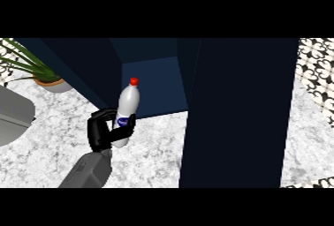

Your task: Pick up the bottled water, place it into the cabinet and close the cabinet

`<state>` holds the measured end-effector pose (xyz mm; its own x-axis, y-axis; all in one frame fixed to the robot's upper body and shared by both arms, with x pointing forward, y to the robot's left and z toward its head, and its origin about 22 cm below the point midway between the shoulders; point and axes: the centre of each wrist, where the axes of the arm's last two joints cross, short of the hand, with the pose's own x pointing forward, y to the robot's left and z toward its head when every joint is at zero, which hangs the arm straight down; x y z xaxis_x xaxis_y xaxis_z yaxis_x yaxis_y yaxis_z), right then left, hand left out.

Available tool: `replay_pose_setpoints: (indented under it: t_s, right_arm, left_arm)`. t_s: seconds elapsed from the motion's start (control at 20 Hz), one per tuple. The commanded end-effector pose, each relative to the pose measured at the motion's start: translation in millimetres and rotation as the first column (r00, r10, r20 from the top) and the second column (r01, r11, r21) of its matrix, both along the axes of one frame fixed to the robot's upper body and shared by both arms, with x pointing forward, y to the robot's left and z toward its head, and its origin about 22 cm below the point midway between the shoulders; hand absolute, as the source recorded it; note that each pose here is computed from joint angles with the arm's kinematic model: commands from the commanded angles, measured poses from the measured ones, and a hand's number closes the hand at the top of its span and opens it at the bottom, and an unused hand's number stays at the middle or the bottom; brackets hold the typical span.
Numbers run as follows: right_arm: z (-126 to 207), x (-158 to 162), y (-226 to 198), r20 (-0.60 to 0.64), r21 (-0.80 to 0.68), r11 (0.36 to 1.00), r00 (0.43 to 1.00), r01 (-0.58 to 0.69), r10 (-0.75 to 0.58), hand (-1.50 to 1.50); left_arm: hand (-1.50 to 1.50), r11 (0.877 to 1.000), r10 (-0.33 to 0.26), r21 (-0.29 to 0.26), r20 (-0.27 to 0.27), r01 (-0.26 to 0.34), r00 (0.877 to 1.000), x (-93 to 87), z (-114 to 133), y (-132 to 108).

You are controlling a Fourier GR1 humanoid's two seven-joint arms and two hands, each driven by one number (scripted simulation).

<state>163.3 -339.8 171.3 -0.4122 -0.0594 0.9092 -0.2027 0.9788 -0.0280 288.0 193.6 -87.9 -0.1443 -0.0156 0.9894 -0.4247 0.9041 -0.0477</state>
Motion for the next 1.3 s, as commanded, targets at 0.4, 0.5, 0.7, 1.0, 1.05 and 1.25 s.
replay_pose_setpoints:
  t_s: [0.4, 0.5, 0.7, 1.0, 1.05, 1.25]
  right_arm:
    - [0, 5, -5, 0.010, 0.006, 1.000, 1.000, -0.022, 0.022, -1.50]
    - [-3, 4, -6, -0.005, 0.008, 0.999, 0.999, -0.039, 0.039, -1.50]
    - [-3, 7, -9, -0.003, 0.010, 1.000, 1.000, -0.026, 0.026, -1.50]
    - [0, 8, -7, 0.009, -0.011, 0.998, 0.998, -0.057, 0.058, -1.50]
    - [1, 10, -5, 0.002, -0.014, 0.998, 0.998, -0.063, 0.063, -1.50]
    - [1, 11, -1, 0.005, -0.012, 0.997, 0.997, -0.082, 0.082, -1.50]
  left_arm:
    - [-1.50, 0.994, -0.107, -0.032, 0.041, 0.109, 0.993, 59.9, 57, -45]
    - [-1.50, 0.996, -0.088, -0.026, 0.062, 0.089, 0.994, 65.3, 65, -35]
    - [-1.50, 0.996, -0.081, -0.026, 0.055, 0.082, 0.995, 66.7, 68, -34]
    - [-1.50, 0.994, -0.103, 0.043, 0.068, 0.100, 0.992, 62.4, 65, -38]
    - [-1.50, 0.994, -0.095, 0.067, 0.072, 0.090, 0.993, 63.0, 64, -27]
    - [-1.50, 0.973, -0.206, 0.129, 0.103, 0.193, 0.973, 63.0, 71, -40]
